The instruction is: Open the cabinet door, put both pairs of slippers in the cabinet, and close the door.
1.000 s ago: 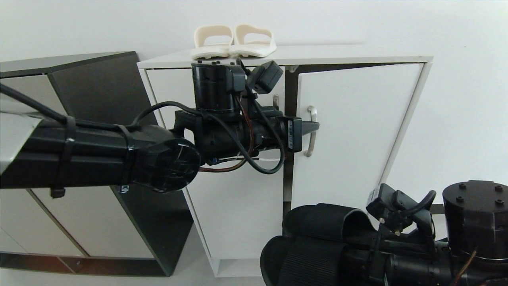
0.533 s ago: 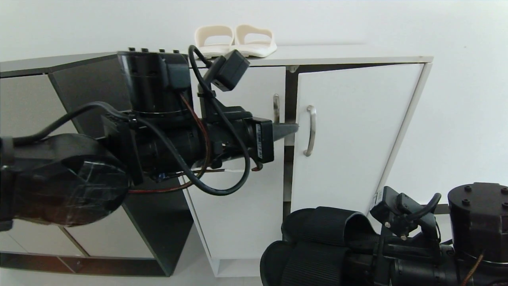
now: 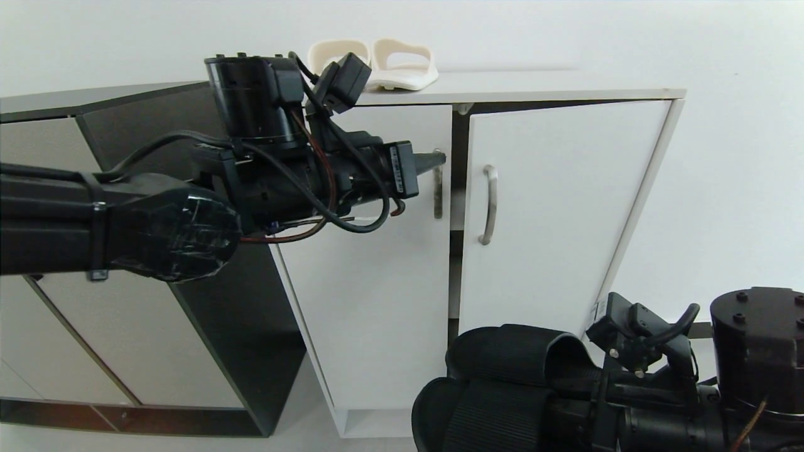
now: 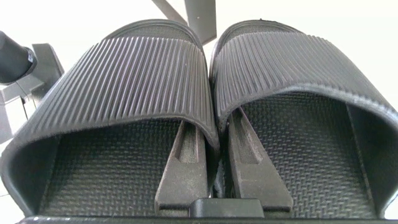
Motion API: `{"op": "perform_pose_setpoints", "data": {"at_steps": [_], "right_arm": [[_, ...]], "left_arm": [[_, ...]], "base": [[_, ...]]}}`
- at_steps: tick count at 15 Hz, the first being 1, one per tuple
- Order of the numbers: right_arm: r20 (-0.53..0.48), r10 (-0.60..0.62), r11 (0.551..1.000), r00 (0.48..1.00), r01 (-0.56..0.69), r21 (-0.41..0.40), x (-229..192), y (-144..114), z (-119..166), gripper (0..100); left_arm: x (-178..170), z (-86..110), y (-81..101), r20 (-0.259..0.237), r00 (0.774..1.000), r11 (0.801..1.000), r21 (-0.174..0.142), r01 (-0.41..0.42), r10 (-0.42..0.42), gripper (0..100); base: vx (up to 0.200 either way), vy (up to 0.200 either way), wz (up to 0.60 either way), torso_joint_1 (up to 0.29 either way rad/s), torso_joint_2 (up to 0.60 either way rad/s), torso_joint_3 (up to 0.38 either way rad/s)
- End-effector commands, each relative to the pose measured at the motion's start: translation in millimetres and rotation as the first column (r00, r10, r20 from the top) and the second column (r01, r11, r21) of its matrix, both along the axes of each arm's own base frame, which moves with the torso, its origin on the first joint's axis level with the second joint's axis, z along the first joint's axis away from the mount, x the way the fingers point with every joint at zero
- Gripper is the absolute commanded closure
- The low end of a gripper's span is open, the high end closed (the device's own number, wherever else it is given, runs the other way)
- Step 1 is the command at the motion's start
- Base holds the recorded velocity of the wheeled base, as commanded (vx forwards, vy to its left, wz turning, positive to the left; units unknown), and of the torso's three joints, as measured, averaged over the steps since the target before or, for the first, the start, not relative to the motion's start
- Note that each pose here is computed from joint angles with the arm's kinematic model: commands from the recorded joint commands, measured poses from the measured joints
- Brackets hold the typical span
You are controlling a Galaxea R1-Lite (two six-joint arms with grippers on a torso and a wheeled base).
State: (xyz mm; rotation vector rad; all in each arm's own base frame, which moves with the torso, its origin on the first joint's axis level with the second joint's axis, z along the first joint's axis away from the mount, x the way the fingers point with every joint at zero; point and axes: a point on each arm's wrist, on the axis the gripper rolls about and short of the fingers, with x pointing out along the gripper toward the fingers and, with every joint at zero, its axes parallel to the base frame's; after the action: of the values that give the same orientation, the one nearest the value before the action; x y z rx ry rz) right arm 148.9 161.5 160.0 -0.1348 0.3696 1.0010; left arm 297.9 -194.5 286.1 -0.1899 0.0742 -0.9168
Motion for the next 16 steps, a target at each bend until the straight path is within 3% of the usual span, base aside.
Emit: {"op": "perform_pose_setpoints", "data": {"at_steps": [1, 5, 10, 13, 14, 16], "right_arm": [[0.0, 0.001, 1.0, 1.0, -0.001, 0.0, -0.1, 0.0, -0.1, 100], [-0.002, 0.0, 1.0, 1.0, 0.0, -0.006, 0.1, 0.2, -1.3, 100], [-0.007, 0.007, 1.0, 1.0, -0.007, -0.012, -0.6, 1.0, -2.6, 100], [-0.035, 0.052, 0.998, 0.998, -0.054, -0.042, -11.0, 4.9, -8.6, 100], [-0.042, 0.067, 0.996, 0.997, -0.069, -0.048, -13.7, 6.4, -9.0, 100], [-0.049, 0.073, 0.996, 0.996, -0.076, -0.056, -16.0, 6.2, -11.7, 100]], "left_arm": [[28.6, -8.4, -22.3, -0.007, 1.0, 1.0, -0.002, 0.009, -0.009, 100], [31.1, -5.9, -46.2, -0.005, 0.999, 0.999, -0.004, 0.033, -0.033, 100], [31.0, -6.5, -50.9, -0.004, 1.0, 1.0, -0.005, 0.016, -0.016, 100], [11.8, -21.0, -69.8, -0.038, 0.999, 1.0, 0.022, 0.015, -0.014, 100], [-3.9, -17.5, -77.1, -0.018, 0.999, 0.999, 0.004, 0.044, -0.044, 100], [-27.9, -12.0, -89.3, -0.011, 0.994, 0.994, -0.004, 0.105, -0.105, 100]], "base": [[0.0, 0.0, 0.0, 0.0, 0.0, 0.0], [0.0, 0.0, 0.0, 0.0, 0.0, 0.0], [0.0, 0.0, 0.0, 0.0, 0.0, 0.0], [-0.2, 0.0, 0.0, 0.006, 0.0, 0.001], [-0.2, 0.0, 0.0, -0.002, 0.01, 0.002], [-0.2, 0.0, 0.0, 0.0, 0.0, 0.009]]}}
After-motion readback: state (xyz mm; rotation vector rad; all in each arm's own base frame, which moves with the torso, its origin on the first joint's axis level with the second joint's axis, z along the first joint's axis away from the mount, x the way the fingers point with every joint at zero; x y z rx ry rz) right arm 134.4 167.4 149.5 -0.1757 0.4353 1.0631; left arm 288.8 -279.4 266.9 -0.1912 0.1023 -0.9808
